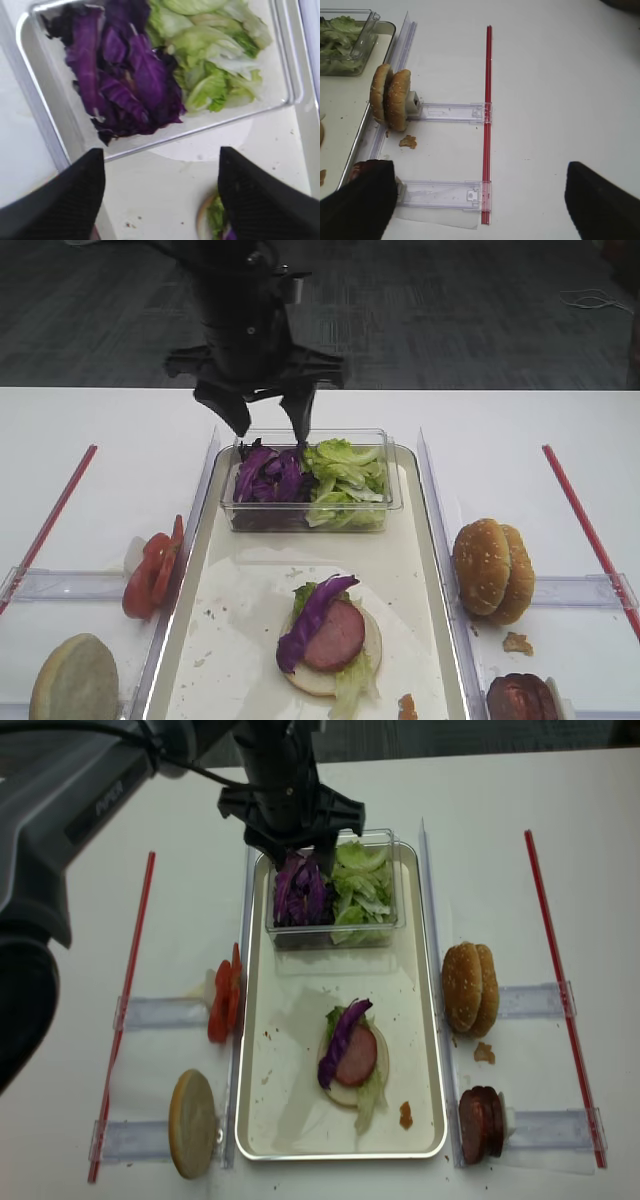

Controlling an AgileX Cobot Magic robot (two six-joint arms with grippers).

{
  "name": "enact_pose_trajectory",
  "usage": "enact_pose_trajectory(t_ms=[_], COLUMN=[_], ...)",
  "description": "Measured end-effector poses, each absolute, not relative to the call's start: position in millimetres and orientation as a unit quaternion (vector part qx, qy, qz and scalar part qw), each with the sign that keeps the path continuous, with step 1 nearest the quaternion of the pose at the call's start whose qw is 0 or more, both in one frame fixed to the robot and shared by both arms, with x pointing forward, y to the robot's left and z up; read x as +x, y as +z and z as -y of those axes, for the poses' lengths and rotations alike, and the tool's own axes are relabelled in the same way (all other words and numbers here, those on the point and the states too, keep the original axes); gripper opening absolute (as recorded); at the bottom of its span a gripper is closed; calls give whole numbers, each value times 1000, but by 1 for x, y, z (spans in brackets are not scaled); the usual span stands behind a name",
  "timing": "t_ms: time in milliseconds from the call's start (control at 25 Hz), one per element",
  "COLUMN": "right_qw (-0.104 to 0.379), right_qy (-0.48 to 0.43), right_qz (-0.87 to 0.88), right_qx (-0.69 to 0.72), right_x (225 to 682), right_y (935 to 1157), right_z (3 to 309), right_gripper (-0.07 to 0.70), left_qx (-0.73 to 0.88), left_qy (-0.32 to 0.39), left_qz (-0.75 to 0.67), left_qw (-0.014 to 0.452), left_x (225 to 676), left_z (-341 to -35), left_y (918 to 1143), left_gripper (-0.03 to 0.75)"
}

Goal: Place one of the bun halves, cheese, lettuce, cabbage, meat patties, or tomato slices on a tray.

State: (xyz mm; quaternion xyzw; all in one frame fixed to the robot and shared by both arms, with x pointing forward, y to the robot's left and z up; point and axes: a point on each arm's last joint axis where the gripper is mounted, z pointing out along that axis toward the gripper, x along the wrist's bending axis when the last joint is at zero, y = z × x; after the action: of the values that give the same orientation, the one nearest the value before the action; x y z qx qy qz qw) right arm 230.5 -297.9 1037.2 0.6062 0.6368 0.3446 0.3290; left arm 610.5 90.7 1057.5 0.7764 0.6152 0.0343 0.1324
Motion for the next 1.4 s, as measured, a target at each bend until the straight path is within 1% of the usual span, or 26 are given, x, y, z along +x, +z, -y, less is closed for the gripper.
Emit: enact_pose_trajectory(t_ms=[400, 720, 840, 1000, 1240, 1400], right_qw=[329, 329, 329, 329, 329, 329], right_qy=[345, 345, 345, 345, 345, 345], right_qz=[-637, -637, -637, -637, -637, -637], right_qx=[606, 606, 606, 606, 606, 606], right_x=[230, 230, 230, 230, 230, 230], right_y=[1037, 1037, 1037, 1037, 1037, 1037], right_z=[298, 298, 298, 298, 298, 298], right_gripper=[679, 679, 679, 679, 679, 679], left_qx=[727, 682, 665, 655, 662, 672], left_qy=[66, 102, 113, 127, 135, 130], left_qz=[-667, -707, -720, -727, -717, -711], left_qw=[145, 157, 160, 165, 171, 158], left_x=[638, 642, 639, 634, 628, 616], left_z=[-177, -248, -269, -284, -285, -286], left_y=[1078, 1103, 1111, 1122, 1131, 1127], left_gripper=[456, 456, 456, 456, 456, 456])
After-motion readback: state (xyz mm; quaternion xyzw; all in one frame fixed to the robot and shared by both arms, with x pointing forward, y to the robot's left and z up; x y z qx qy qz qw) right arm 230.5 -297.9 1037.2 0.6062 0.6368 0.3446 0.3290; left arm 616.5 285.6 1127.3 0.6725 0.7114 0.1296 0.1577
